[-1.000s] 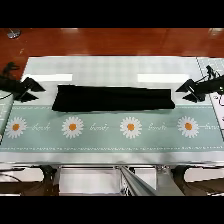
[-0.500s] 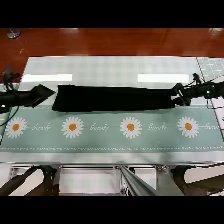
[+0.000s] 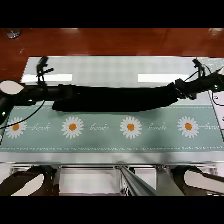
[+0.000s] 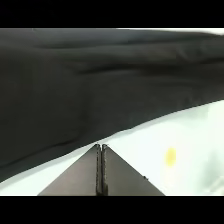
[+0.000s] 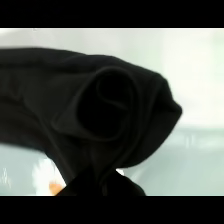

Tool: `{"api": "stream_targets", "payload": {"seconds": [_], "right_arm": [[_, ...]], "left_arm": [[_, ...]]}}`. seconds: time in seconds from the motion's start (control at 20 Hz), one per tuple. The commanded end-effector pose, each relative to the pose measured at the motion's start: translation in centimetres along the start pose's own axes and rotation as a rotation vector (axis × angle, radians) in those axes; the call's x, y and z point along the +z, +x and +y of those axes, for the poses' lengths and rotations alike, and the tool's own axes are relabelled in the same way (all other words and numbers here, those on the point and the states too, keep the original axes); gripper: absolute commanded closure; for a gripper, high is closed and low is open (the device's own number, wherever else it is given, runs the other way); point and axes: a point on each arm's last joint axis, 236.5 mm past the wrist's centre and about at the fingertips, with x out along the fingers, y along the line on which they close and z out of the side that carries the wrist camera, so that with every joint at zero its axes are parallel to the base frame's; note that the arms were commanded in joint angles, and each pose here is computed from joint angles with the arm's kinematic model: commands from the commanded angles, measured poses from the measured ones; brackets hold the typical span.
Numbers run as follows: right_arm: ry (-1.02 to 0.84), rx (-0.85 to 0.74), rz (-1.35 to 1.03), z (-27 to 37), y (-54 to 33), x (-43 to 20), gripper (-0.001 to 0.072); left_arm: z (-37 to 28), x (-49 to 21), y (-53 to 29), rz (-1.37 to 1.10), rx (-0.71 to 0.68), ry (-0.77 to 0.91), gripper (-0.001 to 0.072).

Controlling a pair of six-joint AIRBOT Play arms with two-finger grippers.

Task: Fold the shirts.

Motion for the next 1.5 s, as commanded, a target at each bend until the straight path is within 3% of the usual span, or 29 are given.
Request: {"api": "stream_targets", "payload": {"seconds": [0.0, 0.15, 0.35, 0.6, 0.85, 1.0, 1.15, 1.45], "right_arm": [[-0.085, -0.036, -0.109, 2.3, -4.8, -4.5, 0.0667], [-0.083, -0.025, -0.214, 4.2, -7.9, -8.6, 0.0667], [-0.110, -0.010, -0.297, 6.4, -11.1, -12.2, 0.0667], [-0.113, 0.019, -0.326, 7.5, -11.8, -12.7, 0.0667], [-0.113, 0.060, -0.360, 8.4, -12.0, -11.8, 0.0667], [-0.113, 0.092, -0.322, 8.9, -11.4, -11.9, 0.0667], [-0.123, 0.109, -0.330, 9.4, -11.4, -11.6, 0.0667], [-0.257, 0.287, -0.195, 17.0, -6.4, -10.9, 0.0667]], "left_arm": [[-6.1, 0.8, 3.3, -0.018, -0.061, 0.093, 0.0686], [-9.4, 0.4, 8.2, 0.037, -0.097, 0.090, 0.0686], [-14.6, -5.8, 15.8, 0.261, -0.145, 0.085, 0.0687], [-20.8, -17.9, 21.4, 0.594, -0.227, 0.155, 0.0686], [-26.2, -24.3, 21.5, 0.751, -0.328, 0.212, 0.0686], [-26.2, -19.5, 20.8, 0.690, -0.345, 0.183, 0.0686], [-22.3, -9.1, 18.8, 0.528, -0.317, 0.075, 0.0686], [-4.2, 7.7, 3.8, 0.255, -0.041, -0.020, 0.0687]]}}
